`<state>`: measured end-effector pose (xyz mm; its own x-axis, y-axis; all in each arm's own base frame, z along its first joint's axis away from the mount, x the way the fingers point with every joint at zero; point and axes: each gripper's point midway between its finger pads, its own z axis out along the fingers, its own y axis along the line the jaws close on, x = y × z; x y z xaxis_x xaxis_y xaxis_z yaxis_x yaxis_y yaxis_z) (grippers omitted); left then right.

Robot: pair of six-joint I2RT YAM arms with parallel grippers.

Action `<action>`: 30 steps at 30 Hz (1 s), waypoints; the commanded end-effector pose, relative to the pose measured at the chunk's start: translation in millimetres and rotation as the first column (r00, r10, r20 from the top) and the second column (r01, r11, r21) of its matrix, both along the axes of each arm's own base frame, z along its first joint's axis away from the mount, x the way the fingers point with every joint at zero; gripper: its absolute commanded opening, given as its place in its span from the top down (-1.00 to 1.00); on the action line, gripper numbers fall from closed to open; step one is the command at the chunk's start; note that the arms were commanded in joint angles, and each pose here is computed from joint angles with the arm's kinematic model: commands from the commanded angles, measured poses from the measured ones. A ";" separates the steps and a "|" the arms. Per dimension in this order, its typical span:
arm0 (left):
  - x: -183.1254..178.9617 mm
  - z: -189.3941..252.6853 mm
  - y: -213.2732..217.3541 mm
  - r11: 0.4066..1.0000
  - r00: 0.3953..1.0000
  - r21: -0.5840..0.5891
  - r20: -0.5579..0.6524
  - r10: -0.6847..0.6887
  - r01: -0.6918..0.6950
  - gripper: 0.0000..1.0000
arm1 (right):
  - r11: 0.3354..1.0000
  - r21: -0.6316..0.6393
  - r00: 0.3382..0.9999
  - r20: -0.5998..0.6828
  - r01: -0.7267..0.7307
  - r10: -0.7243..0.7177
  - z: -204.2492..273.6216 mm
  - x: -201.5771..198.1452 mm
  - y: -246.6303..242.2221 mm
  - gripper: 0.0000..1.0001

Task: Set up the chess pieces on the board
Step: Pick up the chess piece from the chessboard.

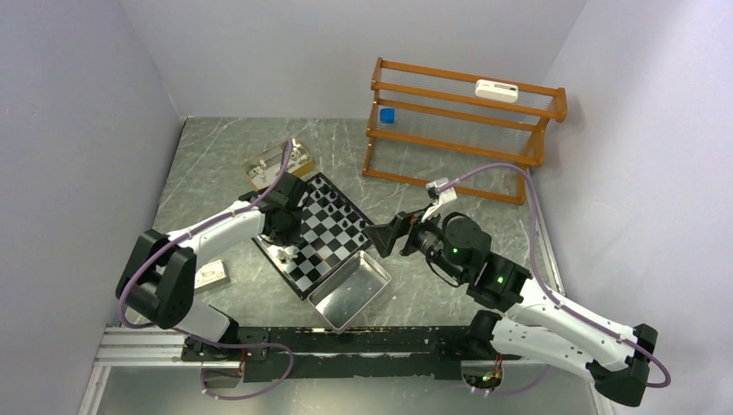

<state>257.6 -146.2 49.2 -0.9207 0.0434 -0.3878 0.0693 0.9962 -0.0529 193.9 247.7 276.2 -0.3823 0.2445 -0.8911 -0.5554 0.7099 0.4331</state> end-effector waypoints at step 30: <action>-32.6 -20.9 -27.9 0.969 0.952 -0.006 -0.184 -0.245 0.248 0.41 | 1.000 0.019 1.000 -0.006 0.010 -0.010 -4.2 -0.9 -2.9 -0.96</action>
<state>231.3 -166.7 28.1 -0.9346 0.2657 -0.2363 0.2872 0.9559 -0.0608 191.8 245.9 268.9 -0.3918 0.2425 -0.8875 -0.5523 0.7095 0.4377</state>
